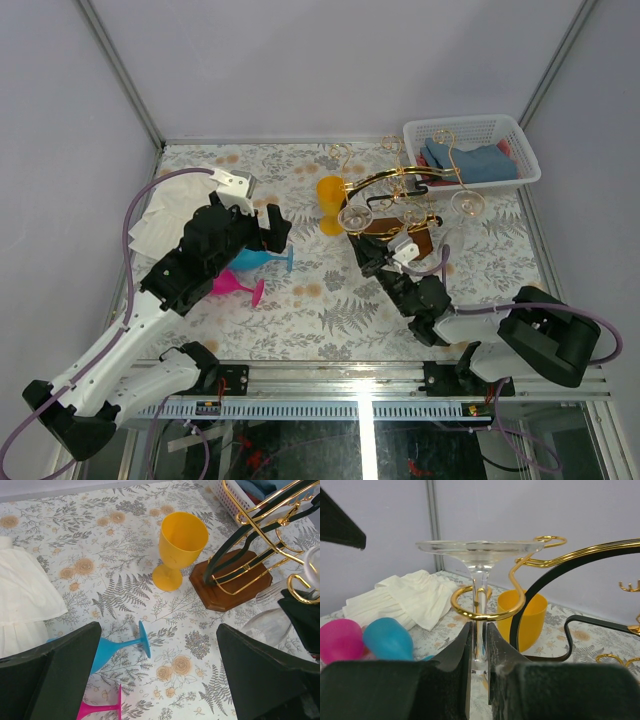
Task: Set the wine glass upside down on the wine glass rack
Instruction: Turn the wine glass upside down at the wine rack.
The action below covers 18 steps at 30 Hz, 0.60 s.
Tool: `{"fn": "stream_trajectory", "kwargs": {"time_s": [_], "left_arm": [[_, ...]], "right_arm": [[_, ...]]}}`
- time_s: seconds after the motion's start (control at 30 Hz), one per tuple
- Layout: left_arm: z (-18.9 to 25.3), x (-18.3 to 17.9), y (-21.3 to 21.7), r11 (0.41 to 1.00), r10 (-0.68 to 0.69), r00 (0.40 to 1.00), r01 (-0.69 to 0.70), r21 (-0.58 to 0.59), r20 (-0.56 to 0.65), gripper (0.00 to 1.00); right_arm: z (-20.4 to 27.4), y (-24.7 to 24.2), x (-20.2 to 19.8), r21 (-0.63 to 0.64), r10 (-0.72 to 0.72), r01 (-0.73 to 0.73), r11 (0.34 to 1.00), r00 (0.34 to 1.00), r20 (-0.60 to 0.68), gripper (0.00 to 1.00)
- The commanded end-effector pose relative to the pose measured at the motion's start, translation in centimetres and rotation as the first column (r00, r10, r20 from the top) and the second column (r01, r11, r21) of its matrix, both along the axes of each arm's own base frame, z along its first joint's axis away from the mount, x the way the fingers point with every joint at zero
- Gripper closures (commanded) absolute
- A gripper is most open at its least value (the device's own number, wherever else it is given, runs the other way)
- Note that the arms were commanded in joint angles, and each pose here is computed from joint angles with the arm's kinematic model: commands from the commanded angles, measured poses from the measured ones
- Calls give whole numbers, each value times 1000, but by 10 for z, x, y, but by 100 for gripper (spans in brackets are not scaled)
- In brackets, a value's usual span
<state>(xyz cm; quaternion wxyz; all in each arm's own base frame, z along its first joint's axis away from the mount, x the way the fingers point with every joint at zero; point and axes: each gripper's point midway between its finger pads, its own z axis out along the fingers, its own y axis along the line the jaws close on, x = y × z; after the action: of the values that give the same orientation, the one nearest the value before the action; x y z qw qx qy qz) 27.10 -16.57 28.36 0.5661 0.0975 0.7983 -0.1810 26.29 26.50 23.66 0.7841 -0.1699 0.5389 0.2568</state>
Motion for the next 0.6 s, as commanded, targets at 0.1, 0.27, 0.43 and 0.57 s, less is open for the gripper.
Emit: {"fn": "stream_trajectory", "kwargs": {"time_s": [0.1,0.27,0.43,0.57], "left_arm": [[9,4,-3,1000,-4,1000,4,-28,22,0],[8,4,-2,1000,-1,1000,2,-26,20,0],[8,5,-3,1000,-2,1000,3,-26,19,0],[7,5,-2,1000,-1,1000,1,-25,17,0]], "right_arm": [[29,19,-8,45,77,-83,996,990,121,100],[20,24,1,28,55,-58,998,994,97,100],[11,19,11,29,-5,3,1000,998,62,94],[6,14,15,31,-33,31,999,999,41,81]]}}
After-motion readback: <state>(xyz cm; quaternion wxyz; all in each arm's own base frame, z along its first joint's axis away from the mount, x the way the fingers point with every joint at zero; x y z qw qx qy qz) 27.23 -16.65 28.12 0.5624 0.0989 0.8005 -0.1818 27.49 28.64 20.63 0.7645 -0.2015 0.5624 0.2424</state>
